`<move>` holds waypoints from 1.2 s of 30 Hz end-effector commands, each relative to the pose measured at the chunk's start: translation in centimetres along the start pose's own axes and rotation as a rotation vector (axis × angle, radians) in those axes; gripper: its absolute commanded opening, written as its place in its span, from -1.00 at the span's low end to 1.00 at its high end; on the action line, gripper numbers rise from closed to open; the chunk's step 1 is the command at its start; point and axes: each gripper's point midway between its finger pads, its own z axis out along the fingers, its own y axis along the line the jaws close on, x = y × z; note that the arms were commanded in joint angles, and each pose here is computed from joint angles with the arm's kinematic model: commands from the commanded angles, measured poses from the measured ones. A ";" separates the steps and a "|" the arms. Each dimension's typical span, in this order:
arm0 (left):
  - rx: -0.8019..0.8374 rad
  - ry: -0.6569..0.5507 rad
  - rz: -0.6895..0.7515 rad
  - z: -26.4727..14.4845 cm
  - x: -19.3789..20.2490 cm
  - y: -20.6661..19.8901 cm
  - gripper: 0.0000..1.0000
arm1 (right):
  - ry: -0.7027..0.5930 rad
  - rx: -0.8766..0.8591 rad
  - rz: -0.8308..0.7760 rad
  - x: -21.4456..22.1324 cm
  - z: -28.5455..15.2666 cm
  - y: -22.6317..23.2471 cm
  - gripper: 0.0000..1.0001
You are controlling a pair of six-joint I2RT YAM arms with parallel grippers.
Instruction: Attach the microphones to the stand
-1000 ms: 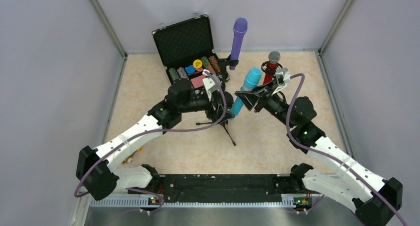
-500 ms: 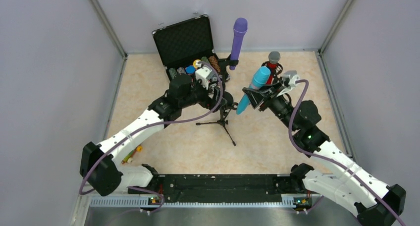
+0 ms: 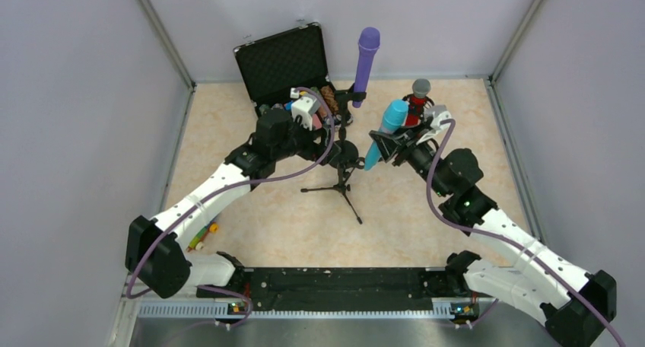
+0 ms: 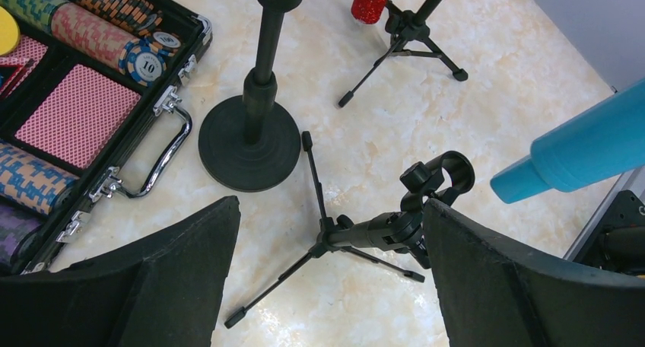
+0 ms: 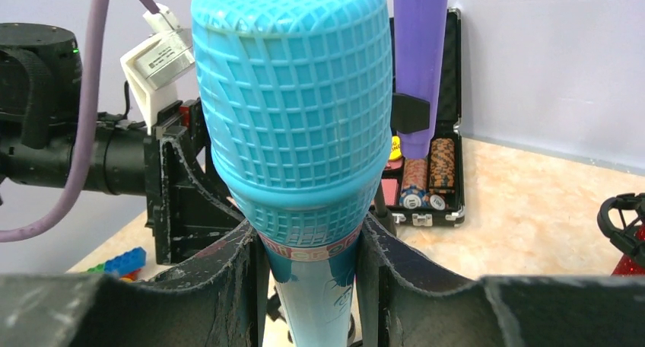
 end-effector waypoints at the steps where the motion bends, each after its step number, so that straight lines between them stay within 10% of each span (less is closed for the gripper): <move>1: 0.014 -0.057 0.014 -0.3 -2.5 -0.4 0.88 | -0.143 -0.008 -0.038 -4.9 1.3 0.4 -1.00; 36: -0.001 -0.032 0.012 0.2 -1.9 0.0 0.91 | -0.046 0.026 -0.012 0.2 3.3 -1.1 -1.00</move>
